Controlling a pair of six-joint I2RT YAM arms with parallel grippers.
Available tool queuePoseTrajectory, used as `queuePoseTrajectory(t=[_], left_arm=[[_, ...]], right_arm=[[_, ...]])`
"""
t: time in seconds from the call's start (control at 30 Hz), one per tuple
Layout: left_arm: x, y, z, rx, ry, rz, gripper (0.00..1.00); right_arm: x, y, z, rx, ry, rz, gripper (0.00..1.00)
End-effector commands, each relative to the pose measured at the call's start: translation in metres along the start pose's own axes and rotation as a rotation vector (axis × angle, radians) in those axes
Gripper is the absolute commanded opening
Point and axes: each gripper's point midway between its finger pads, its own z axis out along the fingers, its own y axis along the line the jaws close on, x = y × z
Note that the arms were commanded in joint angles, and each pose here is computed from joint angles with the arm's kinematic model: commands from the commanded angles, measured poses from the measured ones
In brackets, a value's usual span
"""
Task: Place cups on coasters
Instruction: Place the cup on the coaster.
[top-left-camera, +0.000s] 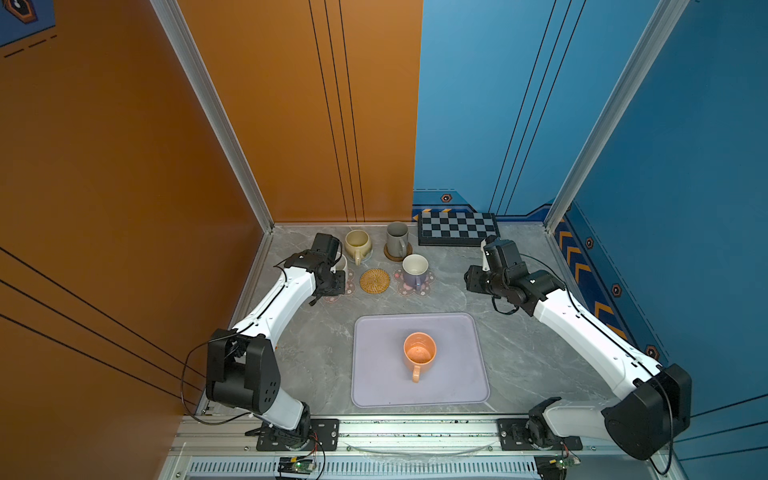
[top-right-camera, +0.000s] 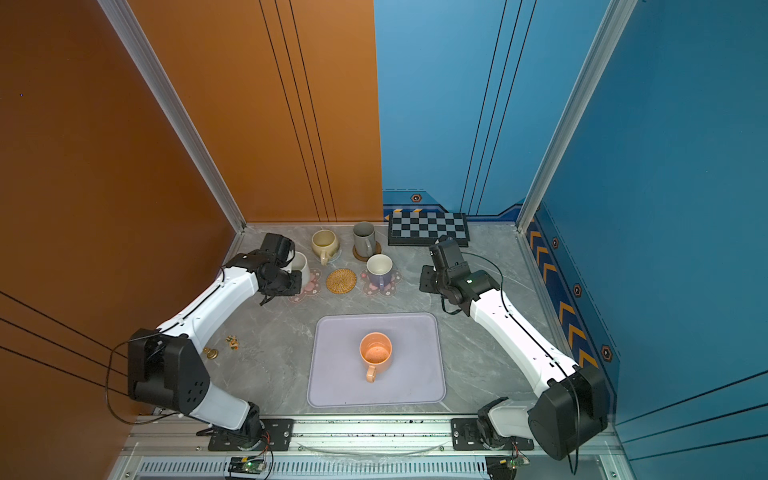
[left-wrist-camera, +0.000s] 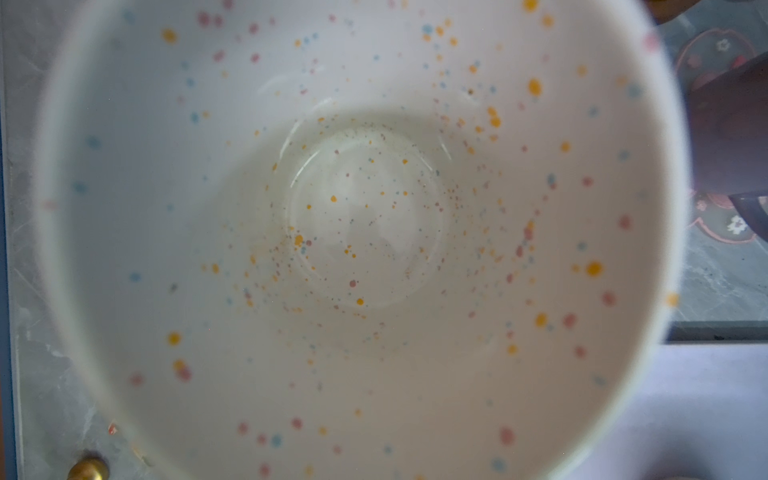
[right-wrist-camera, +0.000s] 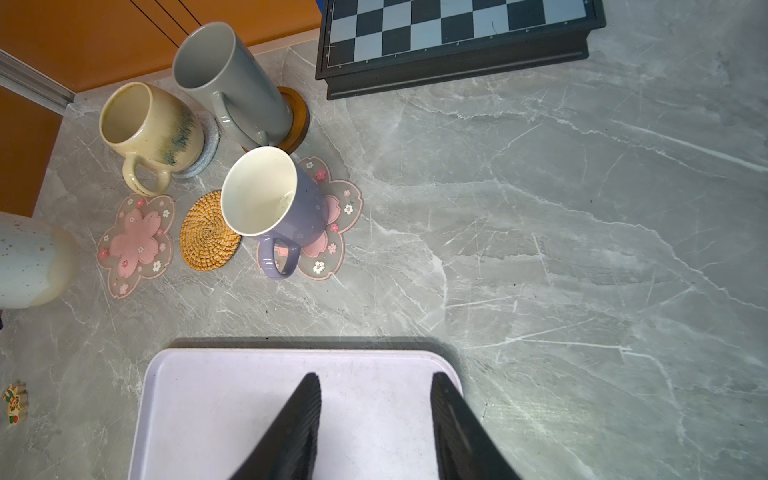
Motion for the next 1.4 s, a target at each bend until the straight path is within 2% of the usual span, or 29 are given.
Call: queuePoseTrajectory(t=[0.0,0.17,0.7,1.37], left_arm=[[-0.032,0.002,0.001,-0.007,-0.117,0.005,0.0],[-0.035,0.006,0.014,-0.032,-0.134,-0.009,0.0],[-0.034,0.015,0.048,-0.038,-0.093,-0.039,0.0],[-0.046,0.016,0.066,-0.053,-0.105,-0.086,0.0]], right_arm=[[-0.005,-0.001,-0.002,0.013,0.0,0.01,0.46],[-0.006,0.0,0.0,0.012,0.004,0.008,0.46],[-0.007,0.01,0.015,-0.005,0.049,0.013,0.46],[-0.007,0.014,0.029,-0.01,0.079,-0.004,0.46]])
